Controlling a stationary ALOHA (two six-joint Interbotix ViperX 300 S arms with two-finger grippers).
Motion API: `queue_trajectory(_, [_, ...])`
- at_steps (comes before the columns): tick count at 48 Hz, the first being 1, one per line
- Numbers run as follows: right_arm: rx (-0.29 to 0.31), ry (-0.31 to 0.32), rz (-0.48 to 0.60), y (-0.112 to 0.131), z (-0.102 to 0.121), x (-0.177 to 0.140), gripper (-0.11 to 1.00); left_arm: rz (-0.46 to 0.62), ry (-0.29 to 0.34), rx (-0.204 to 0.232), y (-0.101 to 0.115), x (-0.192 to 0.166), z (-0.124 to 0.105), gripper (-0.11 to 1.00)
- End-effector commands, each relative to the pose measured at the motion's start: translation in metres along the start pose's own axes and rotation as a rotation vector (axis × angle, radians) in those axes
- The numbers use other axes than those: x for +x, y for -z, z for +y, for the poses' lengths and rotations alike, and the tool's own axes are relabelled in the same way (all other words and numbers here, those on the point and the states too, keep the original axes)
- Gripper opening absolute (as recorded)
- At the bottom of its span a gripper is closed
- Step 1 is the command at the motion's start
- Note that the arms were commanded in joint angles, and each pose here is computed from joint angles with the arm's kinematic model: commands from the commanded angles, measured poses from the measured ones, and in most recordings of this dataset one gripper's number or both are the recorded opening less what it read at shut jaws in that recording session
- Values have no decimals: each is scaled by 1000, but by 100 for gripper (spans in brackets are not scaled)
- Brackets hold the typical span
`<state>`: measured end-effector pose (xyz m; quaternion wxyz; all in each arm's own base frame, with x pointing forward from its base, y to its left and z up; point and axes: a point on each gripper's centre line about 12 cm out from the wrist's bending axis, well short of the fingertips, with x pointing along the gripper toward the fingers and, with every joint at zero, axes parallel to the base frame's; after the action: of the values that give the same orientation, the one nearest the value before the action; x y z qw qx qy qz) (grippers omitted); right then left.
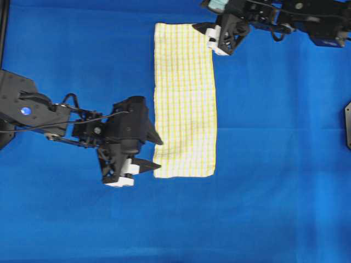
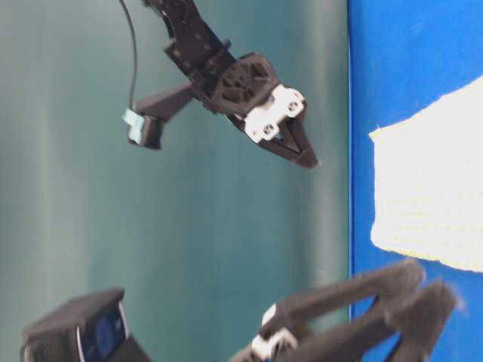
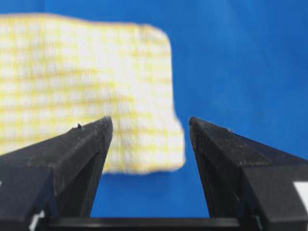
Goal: Fold the yellow towel.
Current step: 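Lay the strip down vertically and open both grippers, then move both grippers to the strip's top corners and pinch them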
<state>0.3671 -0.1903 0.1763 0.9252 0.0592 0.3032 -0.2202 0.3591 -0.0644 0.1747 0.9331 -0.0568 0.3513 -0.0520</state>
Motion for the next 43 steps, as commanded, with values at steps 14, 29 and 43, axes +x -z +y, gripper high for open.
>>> queue_trajectory(14, [41,11,-61,-1,-5,-45,66,-107,-112,-96,-7,-46,54,59])
queue_trajectory(29, [84,-9,-65,13,2,-60,66,-143,-257,-214,-6,-60,114,73])
queue_trajectory(43, [106,-17,-85,14,3,-51,66,-182,-316,-242,-3,-51,142,85])
